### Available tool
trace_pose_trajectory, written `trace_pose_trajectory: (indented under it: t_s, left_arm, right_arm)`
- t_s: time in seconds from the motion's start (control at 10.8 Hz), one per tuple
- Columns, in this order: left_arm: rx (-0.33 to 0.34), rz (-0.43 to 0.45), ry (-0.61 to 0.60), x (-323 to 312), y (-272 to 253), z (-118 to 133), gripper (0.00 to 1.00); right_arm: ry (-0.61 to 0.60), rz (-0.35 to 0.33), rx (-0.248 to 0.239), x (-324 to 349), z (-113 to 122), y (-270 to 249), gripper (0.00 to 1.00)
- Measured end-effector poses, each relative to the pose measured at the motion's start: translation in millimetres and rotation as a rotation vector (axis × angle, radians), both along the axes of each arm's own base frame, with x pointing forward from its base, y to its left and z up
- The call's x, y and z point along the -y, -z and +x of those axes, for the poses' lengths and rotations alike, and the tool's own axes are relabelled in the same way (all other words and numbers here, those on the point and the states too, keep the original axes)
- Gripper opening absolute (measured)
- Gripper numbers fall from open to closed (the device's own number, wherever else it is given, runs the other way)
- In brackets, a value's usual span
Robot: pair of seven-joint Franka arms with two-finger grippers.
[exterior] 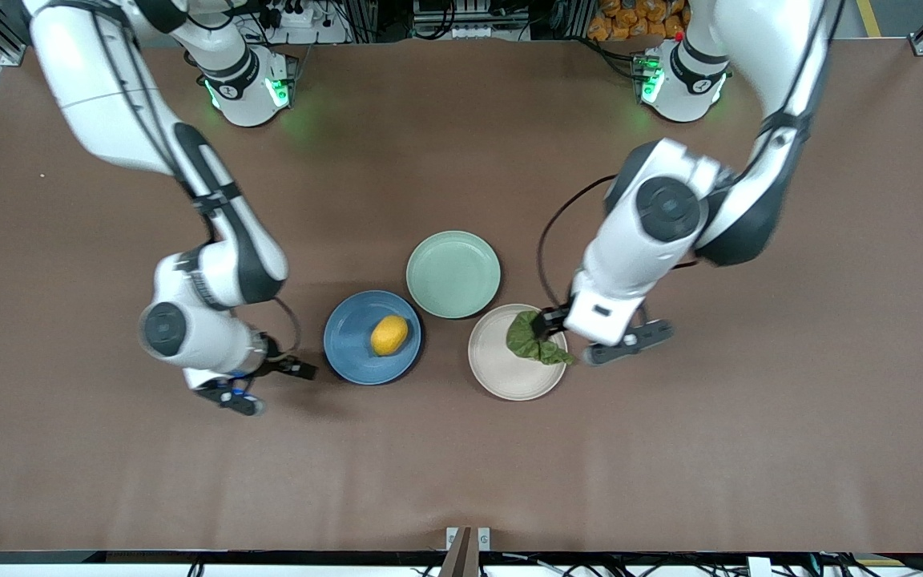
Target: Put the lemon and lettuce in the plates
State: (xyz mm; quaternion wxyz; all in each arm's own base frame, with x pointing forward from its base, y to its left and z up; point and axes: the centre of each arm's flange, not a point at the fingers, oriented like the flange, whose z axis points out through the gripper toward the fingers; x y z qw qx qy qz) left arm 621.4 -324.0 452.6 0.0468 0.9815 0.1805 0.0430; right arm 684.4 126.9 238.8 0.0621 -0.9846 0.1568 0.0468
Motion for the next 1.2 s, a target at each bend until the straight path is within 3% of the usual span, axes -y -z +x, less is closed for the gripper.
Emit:
trace_pose_trajectory:
  t_s: [0.28, 0.56, 0.93, 1.2]
  left_arm:
    - [0.000, 0.074, 0.034, -49.0, -74.7, -17.3, 1.00]
    - [0.008, 0.113, 0.107, -114.4, -134.7, -29.3, 1.00]
    - [0.004, 0.147, 0.148, -186.8, -181.6, -45.9, 1.00]
    - [-0.013, 0.154, 0.120, -207.7, -183.2, -48.3, 1.00]
  right_arm:
    - [-0.098, 0.001, -0.024, 59.9, -10.7, -8.9, 1.00]
    - [-0.160, -0.025, -0.047, 80.9, -48.3, -14.0, 1.00]
    - [-0.193, -0.065, -0.019, 76.5, -108.8, -52.4, 1.00]
    - [-0.195, -0.084, 0.051, 77.1, -121.9, -111.4, 1.00]
